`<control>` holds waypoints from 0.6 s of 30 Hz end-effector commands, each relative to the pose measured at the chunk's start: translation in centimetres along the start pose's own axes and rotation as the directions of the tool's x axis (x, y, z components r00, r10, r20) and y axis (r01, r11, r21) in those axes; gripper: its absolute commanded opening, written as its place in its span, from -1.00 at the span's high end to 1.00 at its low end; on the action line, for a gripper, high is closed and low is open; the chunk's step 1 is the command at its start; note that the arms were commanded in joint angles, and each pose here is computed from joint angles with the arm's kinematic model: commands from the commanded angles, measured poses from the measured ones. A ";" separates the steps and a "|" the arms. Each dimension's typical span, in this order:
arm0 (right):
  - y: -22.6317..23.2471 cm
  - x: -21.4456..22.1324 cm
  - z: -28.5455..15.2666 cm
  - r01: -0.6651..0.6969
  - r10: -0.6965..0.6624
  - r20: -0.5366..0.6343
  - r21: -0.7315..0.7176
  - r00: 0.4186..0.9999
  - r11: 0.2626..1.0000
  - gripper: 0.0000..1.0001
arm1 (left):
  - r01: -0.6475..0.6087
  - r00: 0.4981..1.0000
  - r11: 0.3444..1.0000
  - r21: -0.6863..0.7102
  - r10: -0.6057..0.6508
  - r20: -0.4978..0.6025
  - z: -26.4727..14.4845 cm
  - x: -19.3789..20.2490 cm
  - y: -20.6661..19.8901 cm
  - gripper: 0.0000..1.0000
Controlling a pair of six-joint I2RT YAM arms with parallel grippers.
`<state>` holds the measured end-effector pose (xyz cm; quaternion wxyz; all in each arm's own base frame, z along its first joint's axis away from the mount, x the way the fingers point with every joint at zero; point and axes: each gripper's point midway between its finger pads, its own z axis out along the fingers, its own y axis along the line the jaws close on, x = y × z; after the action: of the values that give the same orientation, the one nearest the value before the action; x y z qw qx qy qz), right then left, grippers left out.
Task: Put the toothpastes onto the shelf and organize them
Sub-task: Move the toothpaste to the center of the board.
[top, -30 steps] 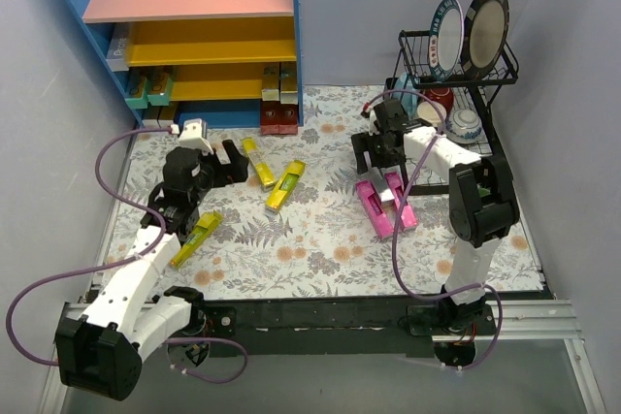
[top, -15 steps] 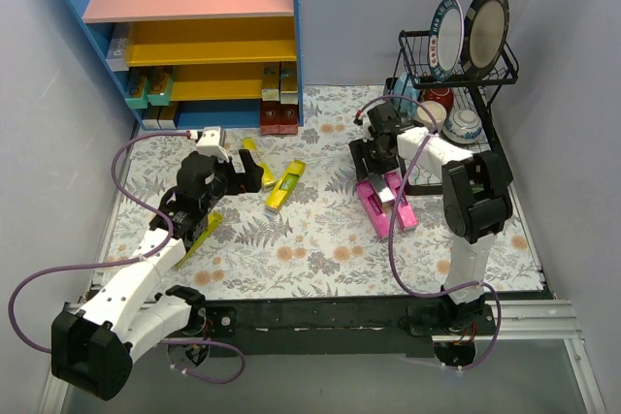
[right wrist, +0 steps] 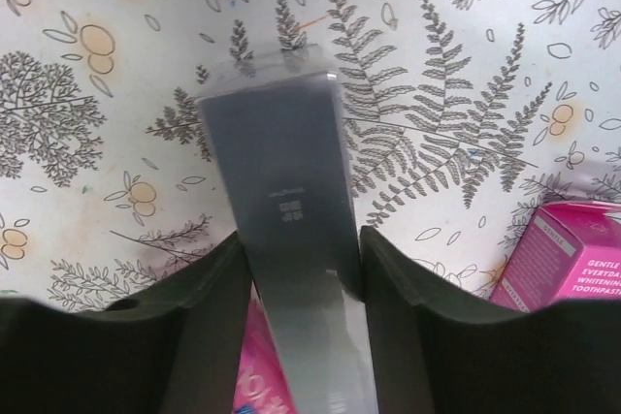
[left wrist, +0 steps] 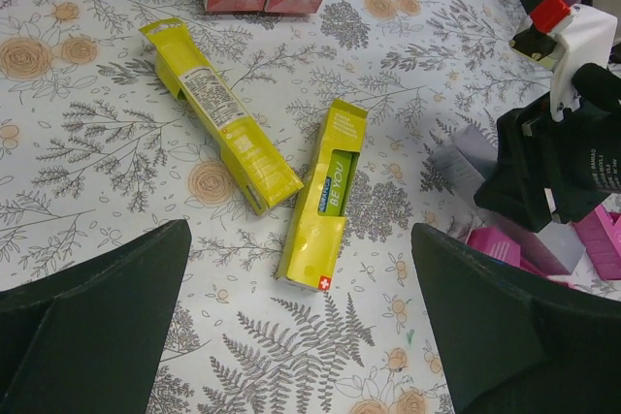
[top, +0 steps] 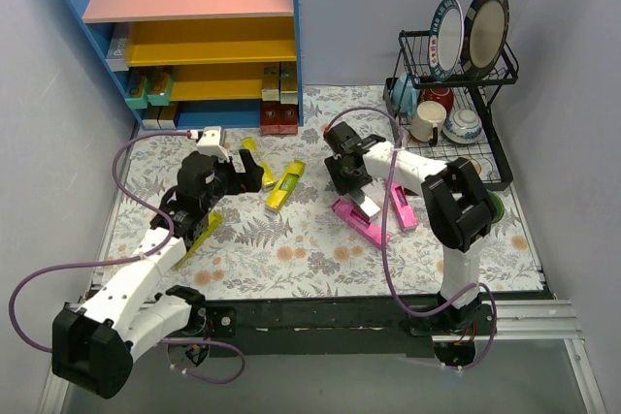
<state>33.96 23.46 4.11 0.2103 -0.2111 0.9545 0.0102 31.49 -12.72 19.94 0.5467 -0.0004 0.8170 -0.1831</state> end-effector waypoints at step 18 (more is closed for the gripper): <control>5.2 -2.8 -2.0 -0.120 0.145 0.122 -0.190 0.982 0.974 -0.42 | -0.010 0.998 1.000 0.007 0.011 -0.070 1.1 2.0 0.1 -0.96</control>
<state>33.71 26.39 3.70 0.2231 -0.1437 0.9633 0.0405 31.86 -12.96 18.06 0.5234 0.0017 0.8336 -0.1764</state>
